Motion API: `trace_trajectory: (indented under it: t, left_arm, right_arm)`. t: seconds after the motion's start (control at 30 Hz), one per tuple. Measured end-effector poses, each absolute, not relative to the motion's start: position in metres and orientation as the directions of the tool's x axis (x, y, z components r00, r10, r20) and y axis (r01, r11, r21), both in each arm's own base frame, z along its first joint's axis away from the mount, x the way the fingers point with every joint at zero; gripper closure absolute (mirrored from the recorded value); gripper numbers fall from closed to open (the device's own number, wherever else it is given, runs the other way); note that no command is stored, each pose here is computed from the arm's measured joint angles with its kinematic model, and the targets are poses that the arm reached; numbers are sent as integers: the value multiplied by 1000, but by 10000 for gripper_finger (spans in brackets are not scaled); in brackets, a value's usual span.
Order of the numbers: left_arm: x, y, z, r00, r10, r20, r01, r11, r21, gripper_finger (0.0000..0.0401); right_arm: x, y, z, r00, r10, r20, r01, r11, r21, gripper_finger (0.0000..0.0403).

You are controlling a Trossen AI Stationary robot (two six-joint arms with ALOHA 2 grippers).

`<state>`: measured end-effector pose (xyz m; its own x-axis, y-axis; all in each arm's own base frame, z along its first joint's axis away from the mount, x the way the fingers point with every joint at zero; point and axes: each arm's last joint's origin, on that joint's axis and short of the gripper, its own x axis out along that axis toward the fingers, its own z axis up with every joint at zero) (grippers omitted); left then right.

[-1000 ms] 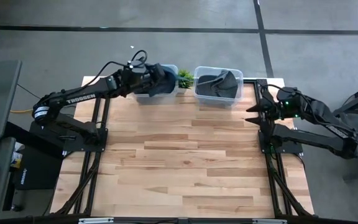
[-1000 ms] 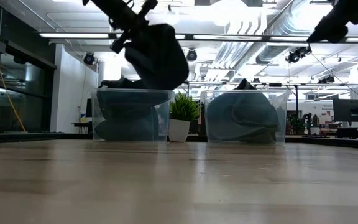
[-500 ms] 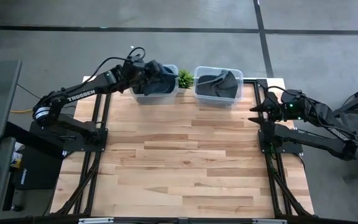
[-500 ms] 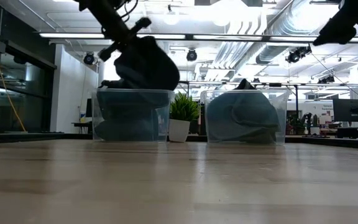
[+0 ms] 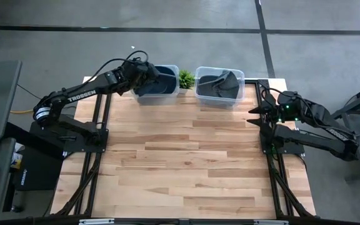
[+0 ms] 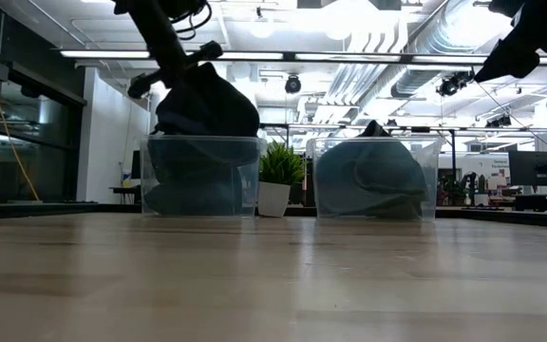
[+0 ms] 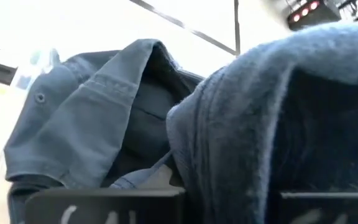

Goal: Pick & Place hat
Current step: Put the blue cap into the left transparent bin

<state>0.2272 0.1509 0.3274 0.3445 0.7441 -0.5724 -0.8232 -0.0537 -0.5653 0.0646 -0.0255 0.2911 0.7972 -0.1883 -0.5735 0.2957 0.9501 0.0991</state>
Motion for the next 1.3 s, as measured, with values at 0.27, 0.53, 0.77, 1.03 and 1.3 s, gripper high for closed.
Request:
trace_trajectory:
  t: [0.27,0.53,0.77,1.03,1.3]
  left_arm:
    - [227,151,327,348,742,-573,-886,60,-460,311]
    - [235,154,319,370,703,-607,-922,201,-330,195]
    - [242,157,312,365,696,-618,-930,239,-280,126]
    - [248,161,314,401,714,-574,-916,297,-271,94]
    - [248,162,315,397,724,-564,-918,311,-248,90]
  right_arm:
    - [65,-25,291,797,-188,-574,296,950,99,196]
    - [65,-26,291,794,-199,-574,306,947,96,196]
    - [65,-26,291,794,-199,-574,306,947,97,196]
    - [65,-26,291,795,-199,-574,307,947,97,196]
    - [65,-26,291,795,-199,-574,307,947,98,196]
